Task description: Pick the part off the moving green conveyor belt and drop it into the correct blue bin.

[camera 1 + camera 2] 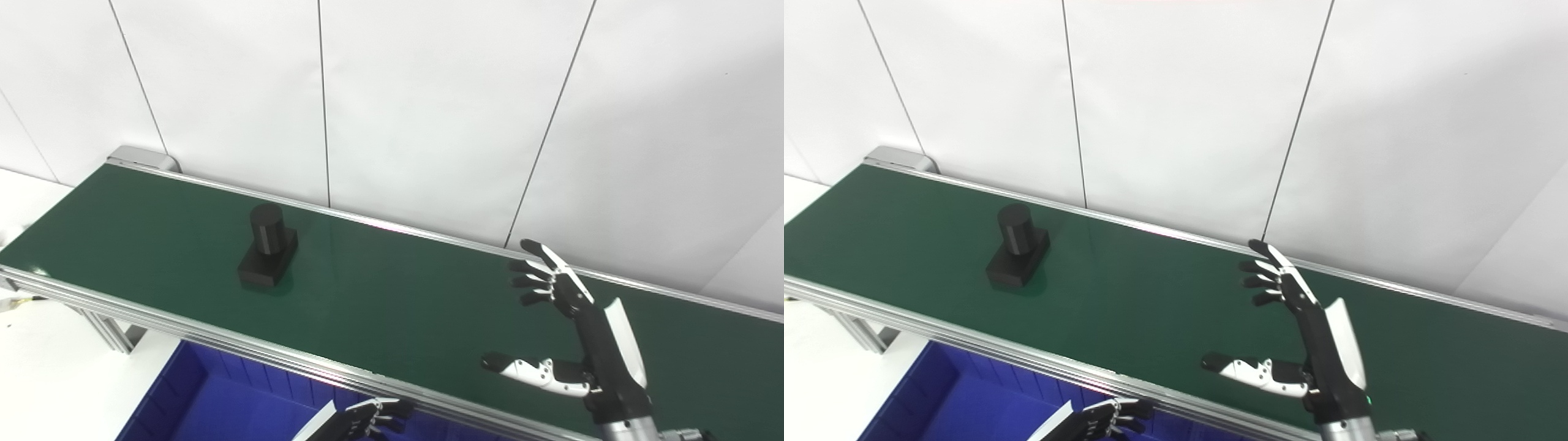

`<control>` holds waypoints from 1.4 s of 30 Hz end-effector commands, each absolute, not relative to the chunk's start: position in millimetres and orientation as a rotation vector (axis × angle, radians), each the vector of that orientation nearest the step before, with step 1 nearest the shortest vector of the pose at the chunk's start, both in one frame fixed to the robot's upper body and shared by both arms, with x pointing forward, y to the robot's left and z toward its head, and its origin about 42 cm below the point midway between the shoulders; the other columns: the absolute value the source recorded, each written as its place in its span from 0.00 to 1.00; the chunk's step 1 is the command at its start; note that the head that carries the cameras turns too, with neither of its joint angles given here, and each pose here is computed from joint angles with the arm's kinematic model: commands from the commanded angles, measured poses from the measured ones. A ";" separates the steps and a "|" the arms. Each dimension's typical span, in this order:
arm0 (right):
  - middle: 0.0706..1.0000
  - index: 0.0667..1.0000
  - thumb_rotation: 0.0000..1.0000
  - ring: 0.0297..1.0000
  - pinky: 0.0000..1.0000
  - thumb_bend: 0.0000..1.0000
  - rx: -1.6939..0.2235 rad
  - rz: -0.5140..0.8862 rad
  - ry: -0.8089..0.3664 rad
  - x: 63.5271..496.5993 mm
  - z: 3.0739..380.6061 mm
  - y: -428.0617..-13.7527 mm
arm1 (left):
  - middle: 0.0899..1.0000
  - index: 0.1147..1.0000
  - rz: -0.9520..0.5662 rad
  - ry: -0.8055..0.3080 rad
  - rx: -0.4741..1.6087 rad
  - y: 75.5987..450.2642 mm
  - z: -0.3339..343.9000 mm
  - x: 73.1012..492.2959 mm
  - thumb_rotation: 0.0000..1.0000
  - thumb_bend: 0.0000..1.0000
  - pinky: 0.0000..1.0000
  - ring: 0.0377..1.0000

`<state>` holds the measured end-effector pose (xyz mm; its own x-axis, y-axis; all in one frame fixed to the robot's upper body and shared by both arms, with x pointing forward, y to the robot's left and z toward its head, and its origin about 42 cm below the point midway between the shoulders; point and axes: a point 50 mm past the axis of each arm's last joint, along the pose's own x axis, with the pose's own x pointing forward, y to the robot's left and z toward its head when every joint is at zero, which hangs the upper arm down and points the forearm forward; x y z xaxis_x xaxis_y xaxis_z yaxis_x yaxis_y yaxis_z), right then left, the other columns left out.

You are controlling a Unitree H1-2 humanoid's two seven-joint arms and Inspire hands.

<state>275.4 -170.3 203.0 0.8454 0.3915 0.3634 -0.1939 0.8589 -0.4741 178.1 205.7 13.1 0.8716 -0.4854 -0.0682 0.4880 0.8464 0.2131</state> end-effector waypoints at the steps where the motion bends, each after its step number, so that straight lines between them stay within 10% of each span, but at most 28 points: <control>1: 0.77 0.88 0.43 0.70 0.62 0.78 -0.457 0.321 -0.499 282.5 214.5 -164.6 | 0.81 0.79 -0.520 -0.061 0.224 201.2 24.0 180.8 0.28 1.00 0.63 0.75; 42: 0.80 0.90 0.46 0.74 0.63 0.83 -0.599 0.483 -0.346 372.2 224.1 -85.9 | 0.76 0.76 -0.580 -0.081 0.202 181.2 26.2 179.0 0.25 1.00 0.67 0.73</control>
